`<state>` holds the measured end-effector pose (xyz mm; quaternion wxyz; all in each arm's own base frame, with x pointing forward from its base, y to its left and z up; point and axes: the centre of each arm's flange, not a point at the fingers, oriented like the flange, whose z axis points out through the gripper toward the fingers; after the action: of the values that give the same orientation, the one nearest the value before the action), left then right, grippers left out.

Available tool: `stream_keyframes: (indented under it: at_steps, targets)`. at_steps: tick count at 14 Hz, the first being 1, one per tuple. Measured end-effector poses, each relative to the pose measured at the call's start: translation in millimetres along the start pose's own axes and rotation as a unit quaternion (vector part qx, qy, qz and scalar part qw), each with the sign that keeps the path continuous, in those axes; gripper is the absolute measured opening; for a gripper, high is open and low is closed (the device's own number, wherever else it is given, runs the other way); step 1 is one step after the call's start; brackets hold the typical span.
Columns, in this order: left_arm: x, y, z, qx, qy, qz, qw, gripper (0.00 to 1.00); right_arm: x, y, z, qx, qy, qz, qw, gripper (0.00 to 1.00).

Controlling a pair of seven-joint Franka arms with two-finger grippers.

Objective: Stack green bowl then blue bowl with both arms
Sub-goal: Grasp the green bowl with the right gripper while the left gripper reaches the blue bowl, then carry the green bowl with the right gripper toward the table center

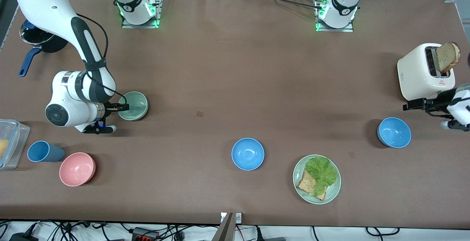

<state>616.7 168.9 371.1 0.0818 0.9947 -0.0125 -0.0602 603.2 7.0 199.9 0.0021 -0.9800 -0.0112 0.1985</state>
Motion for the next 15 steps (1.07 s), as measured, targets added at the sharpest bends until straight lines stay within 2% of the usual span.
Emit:
stream_keyframes:
  at_steps: [3, 6, 9, 11, 15]
  targets:
    - [15.2, -6.9, 16.0, 0.023, 0.023, 0.051, 0.998, 1.0, -1.0, -5.7, 2.7, -0.002, -0.003, -0.004, 1.0, 0.39]
    - [28.4, -11.1, 31.6, 0.04, 0.044, 0.071, 0.996, 1.0, -1.3, -9.5, 1.8, -0.001, -0.003, -0.006, 1.0, 0.06]
    - [42.7, -22.6, 51.1, 0.083, 0.066, 0.093, 0.99, 1.0, -0.7, -28.3, -18.0, -0.003, 0.007, -0.021, 1.0, 0.05]
    - [52.2, -31.7, 67.8, 0.099, 0.092, 0.1, 0.986, 1.0, 3.2, -61.1, -42.4, -0.001, 0.017, -0.048, 0.999, 0.05]
    - [57.4, -53.3, 105.0, 0.099, 0.103, 0.113, 0.983, 1.0, -10.2, -196.1, -97.4, -0.001, 0.054, -0.053, 0.997, 0.05]
